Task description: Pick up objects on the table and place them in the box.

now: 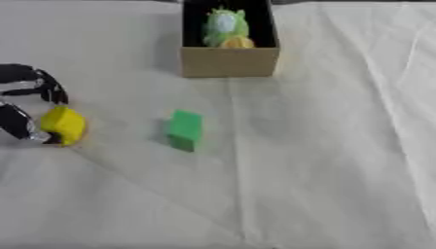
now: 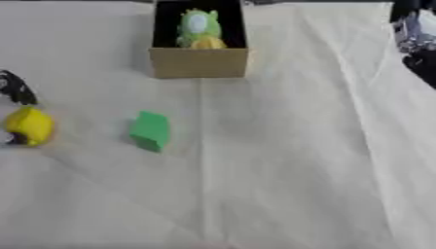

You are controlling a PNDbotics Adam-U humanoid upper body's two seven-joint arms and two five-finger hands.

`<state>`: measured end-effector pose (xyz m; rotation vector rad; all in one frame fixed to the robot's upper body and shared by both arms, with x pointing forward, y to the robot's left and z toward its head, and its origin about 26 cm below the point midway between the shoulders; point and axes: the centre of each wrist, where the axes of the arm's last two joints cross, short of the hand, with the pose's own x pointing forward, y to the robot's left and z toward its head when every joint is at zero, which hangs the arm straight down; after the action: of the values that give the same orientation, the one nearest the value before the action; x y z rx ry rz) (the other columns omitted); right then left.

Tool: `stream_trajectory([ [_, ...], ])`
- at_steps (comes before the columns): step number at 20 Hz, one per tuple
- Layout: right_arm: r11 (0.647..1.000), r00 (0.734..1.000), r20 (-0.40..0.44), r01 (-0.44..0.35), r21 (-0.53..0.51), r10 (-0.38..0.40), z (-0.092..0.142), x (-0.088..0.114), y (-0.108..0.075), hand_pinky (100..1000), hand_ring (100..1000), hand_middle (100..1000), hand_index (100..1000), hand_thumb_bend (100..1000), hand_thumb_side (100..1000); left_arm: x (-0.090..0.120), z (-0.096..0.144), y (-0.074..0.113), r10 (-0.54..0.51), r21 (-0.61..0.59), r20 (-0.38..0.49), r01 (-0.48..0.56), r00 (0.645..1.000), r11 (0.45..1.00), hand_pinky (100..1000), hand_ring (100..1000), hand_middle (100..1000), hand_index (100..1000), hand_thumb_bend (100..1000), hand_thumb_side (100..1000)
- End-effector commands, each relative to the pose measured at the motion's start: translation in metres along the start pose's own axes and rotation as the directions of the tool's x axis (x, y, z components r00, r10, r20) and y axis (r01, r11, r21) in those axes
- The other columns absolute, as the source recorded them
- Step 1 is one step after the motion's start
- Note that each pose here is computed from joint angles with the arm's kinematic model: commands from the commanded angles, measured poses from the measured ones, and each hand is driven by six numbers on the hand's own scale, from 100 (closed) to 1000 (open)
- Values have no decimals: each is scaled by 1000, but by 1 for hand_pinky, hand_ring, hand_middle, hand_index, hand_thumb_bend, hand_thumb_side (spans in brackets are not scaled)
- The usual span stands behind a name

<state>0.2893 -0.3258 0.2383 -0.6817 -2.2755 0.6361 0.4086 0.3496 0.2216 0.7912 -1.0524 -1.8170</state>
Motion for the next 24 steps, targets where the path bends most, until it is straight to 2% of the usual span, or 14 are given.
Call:
stream_trajectory([
  [1, 1000, 1000, 20, -12, -12, 13, -3, 5, -7, 782, 763, 693, 840, 100, 695, -4, 7, 8, -27, 25, -19, 28, 999, 999, 775, 667, 599, 724, 417, 314],
  [4, 1000, 1000, 15, -10, -15, 10, -2, 4, -7, 781, 763, 693, 840, 100, 696, 1, 10, 11, -30, 46, 12, 29, 999, 999, 770, 654, 586, 714, 320, 297],
  [10, 1000, 1000, 6, -8, -20, 8, -1, 3, -7, 782, 761, 694, 840, 100, 676, 20, 28, 31, -43, 125, 74, 34, 996, 992, 760, 632, 563, 690, 197, 212],
  [18, 1000, 1000, 8, -3, -13, 4, 0, 3, -7, 784, 762, 692, 841, 100, 667, 36, 38, 66, -27, 267, 96, 1, 995, 964, 762, 640, 584, 708, 155, 169],
  [24, 1000, 1000, 13, -1, -7, 1, -1, 4, -8, 785, 762, 692, 840, 100, 665, 51, 25, 104, -12, 353, 145, -40, 989, 935, 767, 637, 582, 704, 122, 150],
])
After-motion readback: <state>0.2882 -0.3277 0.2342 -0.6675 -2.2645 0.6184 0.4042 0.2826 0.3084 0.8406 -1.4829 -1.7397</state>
